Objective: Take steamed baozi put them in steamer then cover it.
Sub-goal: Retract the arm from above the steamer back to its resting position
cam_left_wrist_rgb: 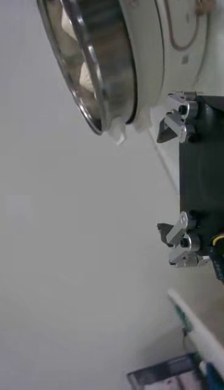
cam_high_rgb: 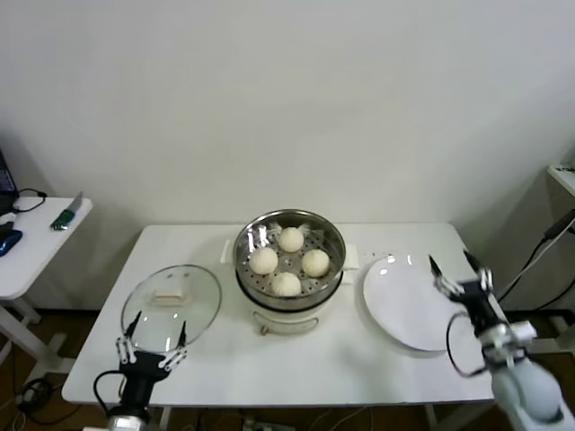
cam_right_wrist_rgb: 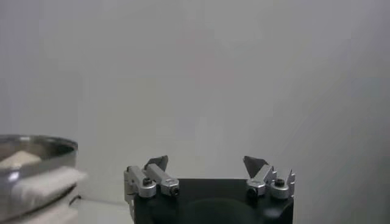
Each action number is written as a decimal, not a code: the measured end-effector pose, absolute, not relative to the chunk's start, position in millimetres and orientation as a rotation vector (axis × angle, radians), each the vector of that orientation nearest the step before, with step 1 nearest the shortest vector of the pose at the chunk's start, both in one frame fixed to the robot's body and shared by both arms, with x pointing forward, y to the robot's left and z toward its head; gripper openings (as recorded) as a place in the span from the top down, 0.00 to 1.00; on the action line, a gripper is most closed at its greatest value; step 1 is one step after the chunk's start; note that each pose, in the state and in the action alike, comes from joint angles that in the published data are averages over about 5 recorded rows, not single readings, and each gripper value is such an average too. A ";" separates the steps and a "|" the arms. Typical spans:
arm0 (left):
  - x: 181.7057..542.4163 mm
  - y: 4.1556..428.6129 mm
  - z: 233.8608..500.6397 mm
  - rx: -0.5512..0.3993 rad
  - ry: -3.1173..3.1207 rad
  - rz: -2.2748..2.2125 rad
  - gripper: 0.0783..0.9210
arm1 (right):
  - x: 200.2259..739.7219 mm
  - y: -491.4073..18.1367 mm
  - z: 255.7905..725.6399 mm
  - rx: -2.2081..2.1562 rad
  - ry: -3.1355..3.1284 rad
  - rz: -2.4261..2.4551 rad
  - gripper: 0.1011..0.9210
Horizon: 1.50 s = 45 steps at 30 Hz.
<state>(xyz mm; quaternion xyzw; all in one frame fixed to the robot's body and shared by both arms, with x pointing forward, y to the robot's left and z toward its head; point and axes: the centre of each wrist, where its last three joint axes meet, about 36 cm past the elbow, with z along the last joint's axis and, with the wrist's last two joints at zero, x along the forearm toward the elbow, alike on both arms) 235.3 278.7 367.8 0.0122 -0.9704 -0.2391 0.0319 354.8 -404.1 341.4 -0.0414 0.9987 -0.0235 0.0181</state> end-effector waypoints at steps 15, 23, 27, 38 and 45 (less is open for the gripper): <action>235.1 311.6 336.4 0.122 -2.666 -1.550 0.12 | 281.5 -370.4 265.7 0.015 3.143 0.007 0.12; 250.2 323.5 298.5 0.144 -2.426 -1.857 0.12 | 269.6 -362.2 256.4 0.035 3.152 0.013 0.12; 262.4 326.0 282.2 0.142 -2.332 -1.962 0.12 | 264.0 -358.0 253.1 0.044 3.155 0.019 0.12; 305.7 329.7 255.1 0.122 -2.186 -2.125 0.12 | 251.6 -351.2 247.5 0.066 3.158 0.034 0.12; 332.6 334.1 247.3 0.123 -2.140 -2.185 0.12 | 245.4 -348.2 245.2 0.078 3.158 0.041 0.12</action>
